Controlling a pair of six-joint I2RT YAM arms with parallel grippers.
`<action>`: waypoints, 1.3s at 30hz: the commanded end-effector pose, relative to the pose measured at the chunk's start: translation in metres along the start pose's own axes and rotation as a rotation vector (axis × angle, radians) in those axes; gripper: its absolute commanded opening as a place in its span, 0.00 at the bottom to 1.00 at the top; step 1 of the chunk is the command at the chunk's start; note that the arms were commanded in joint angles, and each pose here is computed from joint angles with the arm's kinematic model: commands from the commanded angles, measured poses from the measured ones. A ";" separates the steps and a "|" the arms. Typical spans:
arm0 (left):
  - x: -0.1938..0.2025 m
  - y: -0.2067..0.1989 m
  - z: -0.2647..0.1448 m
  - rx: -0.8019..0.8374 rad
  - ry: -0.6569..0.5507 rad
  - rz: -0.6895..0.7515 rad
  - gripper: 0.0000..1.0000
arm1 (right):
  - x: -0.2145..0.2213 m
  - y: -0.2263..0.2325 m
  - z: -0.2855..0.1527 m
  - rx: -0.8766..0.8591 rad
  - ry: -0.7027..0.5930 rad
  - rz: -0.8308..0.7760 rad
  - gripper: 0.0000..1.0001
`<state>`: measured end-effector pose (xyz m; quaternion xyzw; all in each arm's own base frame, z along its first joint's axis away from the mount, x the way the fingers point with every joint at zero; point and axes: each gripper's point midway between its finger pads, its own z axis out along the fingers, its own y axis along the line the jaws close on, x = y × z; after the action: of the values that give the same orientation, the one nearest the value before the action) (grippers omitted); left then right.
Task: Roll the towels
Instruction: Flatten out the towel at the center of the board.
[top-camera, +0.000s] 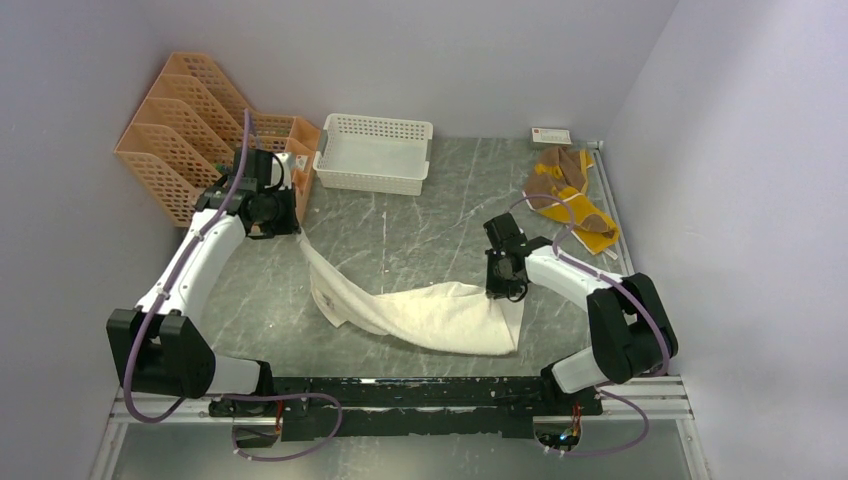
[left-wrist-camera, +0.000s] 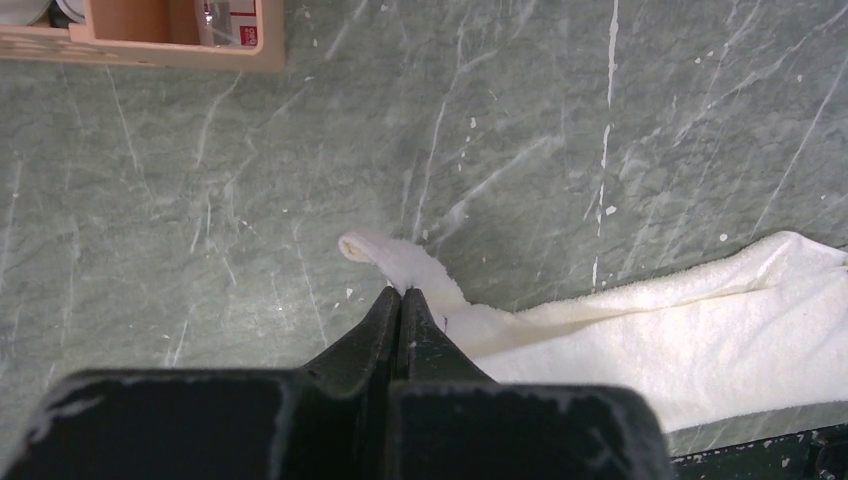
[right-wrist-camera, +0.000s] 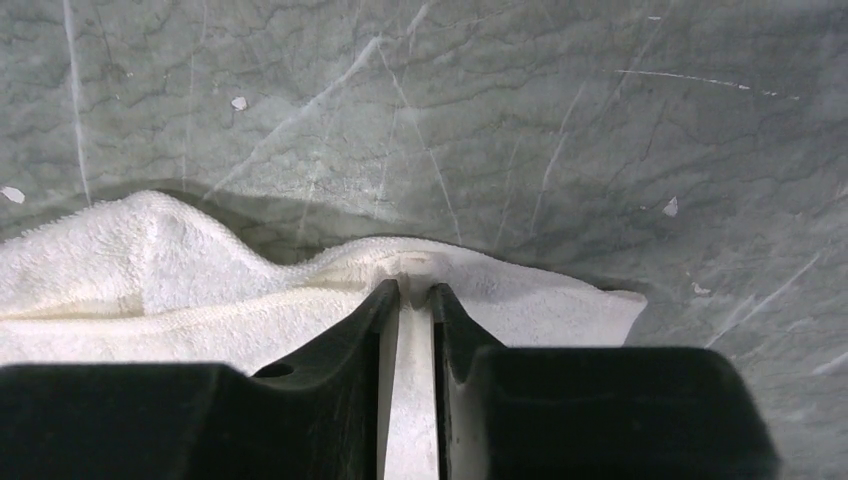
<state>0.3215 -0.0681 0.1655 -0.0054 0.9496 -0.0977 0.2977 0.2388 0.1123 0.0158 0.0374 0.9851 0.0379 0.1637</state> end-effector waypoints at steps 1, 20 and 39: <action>-0.014 -0.001 -0.003 -0.007 -0.033 0.021 0.07 | -0.019 0.003 -0.010 0.005 -0.066 0.007 0.13; -0.153 -0.019 -0.063 -0.030 -0.303 0.093 0.07 | -0.221 0.020 -0.209 0.040 -0.723 -0.015 0.00; -0.044 -0.044 -0.207 0.199 -0.611 -0.121 0.07 | -0.119 0.023 -0.394 -0.468 -1.158 -0.133 0.00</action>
<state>0.2758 -0.0591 0.3707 -0.0307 0.8193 -0.1381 0.5556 0.2567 0.0727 0.4262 0.0312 0.7230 0.1343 0.6769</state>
